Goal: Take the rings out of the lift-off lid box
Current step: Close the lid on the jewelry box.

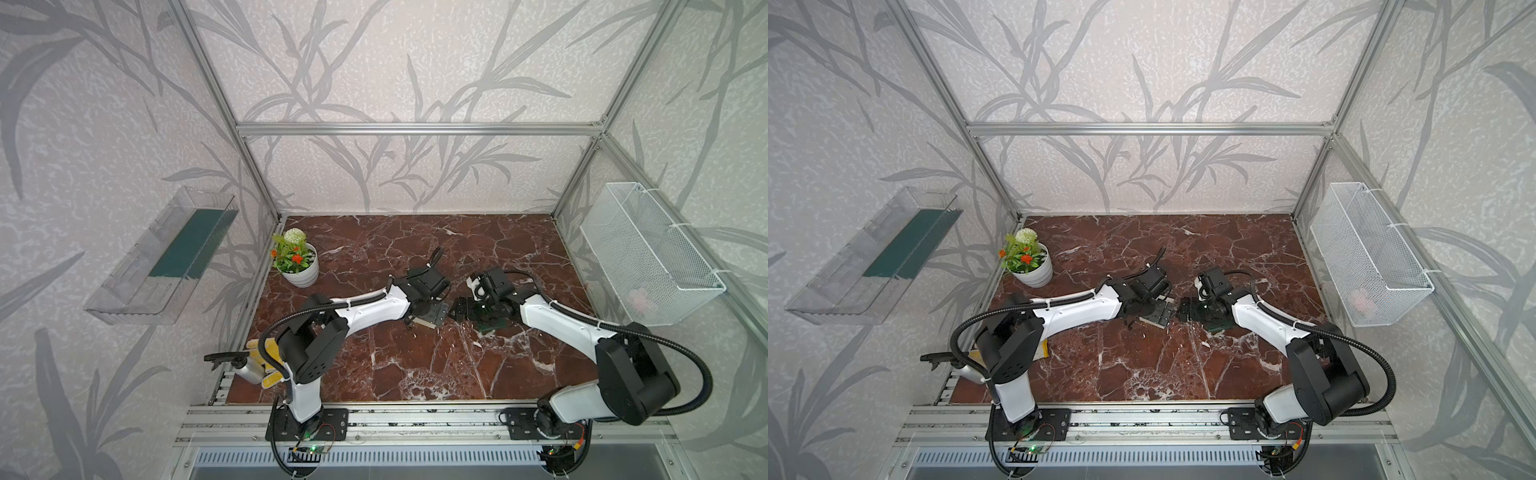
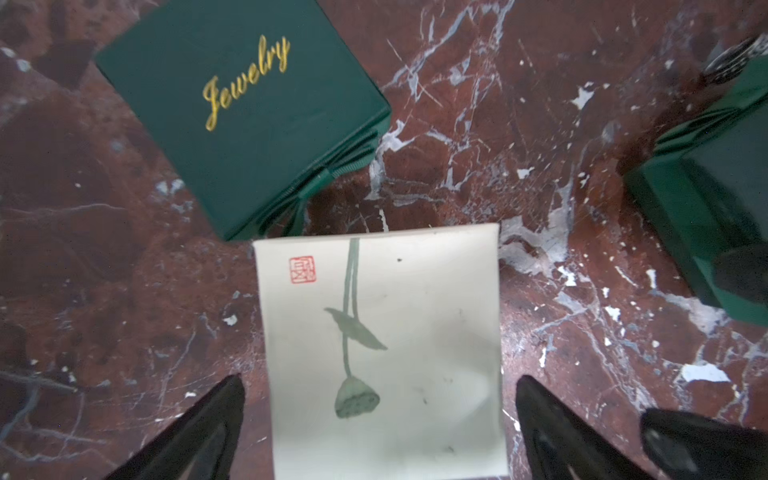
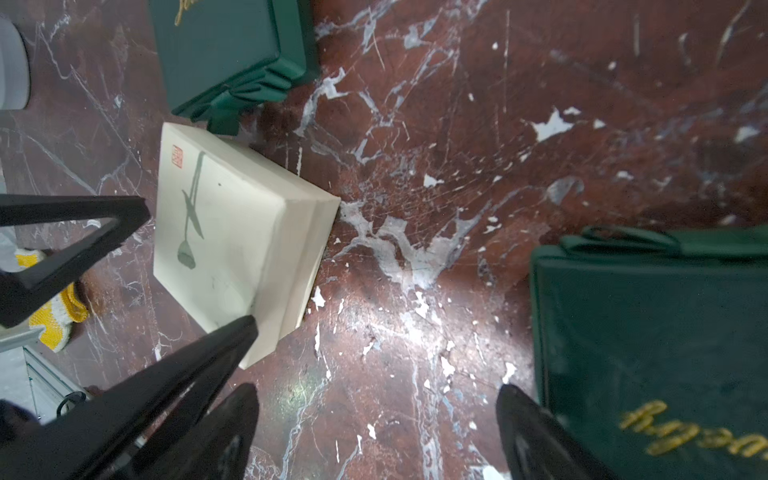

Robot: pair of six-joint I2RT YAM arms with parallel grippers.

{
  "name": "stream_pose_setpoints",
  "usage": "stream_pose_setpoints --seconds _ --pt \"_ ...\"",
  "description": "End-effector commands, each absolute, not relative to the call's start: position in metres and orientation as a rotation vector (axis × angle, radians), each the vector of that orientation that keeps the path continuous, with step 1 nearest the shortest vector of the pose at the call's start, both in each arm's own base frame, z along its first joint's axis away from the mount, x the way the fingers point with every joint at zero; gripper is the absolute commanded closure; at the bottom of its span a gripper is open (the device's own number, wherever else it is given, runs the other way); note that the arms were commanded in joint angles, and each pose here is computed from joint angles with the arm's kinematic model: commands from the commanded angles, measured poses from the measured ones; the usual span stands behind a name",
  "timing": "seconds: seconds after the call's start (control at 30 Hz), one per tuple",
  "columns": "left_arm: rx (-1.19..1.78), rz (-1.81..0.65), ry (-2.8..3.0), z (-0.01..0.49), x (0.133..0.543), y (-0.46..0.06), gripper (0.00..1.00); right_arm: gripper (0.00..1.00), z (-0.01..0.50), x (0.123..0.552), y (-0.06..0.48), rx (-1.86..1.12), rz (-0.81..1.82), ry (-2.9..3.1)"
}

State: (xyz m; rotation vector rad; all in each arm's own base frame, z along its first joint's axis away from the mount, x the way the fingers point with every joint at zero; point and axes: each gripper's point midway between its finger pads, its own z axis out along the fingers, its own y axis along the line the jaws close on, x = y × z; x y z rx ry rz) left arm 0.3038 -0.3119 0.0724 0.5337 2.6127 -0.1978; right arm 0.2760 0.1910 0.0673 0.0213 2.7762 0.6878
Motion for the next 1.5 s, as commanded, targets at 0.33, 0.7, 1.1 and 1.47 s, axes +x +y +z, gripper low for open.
stream_pose_setpoints --seconds 0.33,0.7,1.1,1.47 --pt "0.531 -0.139 2.516 0.111 0.306 -0.295 0.47 0.1 0.073 0.271 0.187 0.045 0.677 2.778" --pt "0.581 -0.105 2.598 0.067 0.305 -0.303 0.57 0.1 0.074 0.271 0.184 0.05 0.656 2.781" --pt "0.519 -0.173 2.682 0.034 0.301 -0.316 0.54 0.1 0.075 0.267 0.183 0.045 0.666 2.772" --pt "0.511 -0.214 2.694 0.034 0.299 -0.321 0.41 0.1 0.087 0.266 0.177 0.049 0.648 2.747"
